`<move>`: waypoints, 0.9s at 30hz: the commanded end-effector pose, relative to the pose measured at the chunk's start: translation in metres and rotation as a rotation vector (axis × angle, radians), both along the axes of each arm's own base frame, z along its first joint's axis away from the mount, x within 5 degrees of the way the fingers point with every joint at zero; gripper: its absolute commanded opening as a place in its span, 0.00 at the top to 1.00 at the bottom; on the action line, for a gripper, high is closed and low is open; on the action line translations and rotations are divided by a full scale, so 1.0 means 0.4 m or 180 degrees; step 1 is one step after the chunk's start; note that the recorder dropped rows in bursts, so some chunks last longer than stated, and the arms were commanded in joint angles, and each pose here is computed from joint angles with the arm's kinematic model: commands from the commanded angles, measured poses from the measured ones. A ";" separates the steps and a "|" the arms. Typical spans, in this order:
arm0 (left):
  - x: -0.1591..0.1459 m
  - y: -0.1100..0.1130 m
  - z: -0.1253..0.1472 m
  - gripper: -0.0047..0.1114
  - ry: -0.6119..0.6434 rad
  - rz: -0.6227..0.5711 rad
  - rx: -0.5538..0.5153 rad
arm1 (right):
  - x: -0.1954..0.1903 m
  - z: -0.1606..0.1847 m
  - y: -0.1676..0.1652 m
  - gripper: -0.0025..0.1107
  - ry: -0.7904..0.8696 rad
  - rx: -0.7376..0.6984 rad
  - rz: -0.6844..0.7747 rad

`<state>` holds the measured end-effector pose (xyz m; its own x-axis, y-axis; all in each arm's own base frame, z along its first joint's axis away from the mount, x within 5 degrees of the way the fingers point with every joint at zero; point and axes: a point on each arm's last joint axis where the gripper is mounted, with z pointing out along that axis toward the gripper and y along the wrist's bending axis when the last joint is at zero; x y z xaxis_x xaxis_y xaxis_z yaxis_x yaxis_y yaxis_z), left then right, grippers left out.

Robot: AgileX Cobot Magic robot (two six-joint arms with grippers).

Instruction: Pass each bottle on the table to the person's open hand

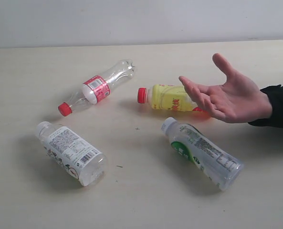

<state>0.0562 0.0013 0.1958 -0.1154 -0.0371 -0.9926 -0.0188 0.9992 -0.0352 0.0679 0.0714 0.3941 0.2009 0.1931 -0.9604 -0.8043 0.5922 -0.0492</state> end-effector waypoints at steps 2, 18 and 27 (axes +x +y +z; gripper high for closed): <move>-0.001 0.000 -0.001 0.96 -0.0017 0.0000 0.0008 | 0.057 -0.032 0.038 0.98 0.0762 -0.0590 0.0945; -0.001 0.000 -0.001 0.96 -0.0017 0.0000 0.0008 | 0.102 -0.112 0.100 0.98 0.1404 -0.1012 0.1407; -0.001 0.000 -0.001 0.96 -0.0017 0.0000 0.0007 | 0.120 -0.145 0.138 0.98 0.0119 -0.1666 0.0826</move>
<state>0.0562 0.0013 0.1958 -0.1154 -0.0371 -0.9926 -0.0188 0.9992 -0.0352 0.1071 0.1247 0.3396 -0.0151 -0.2043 -0.9788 -0.9748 0.2210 -0.0310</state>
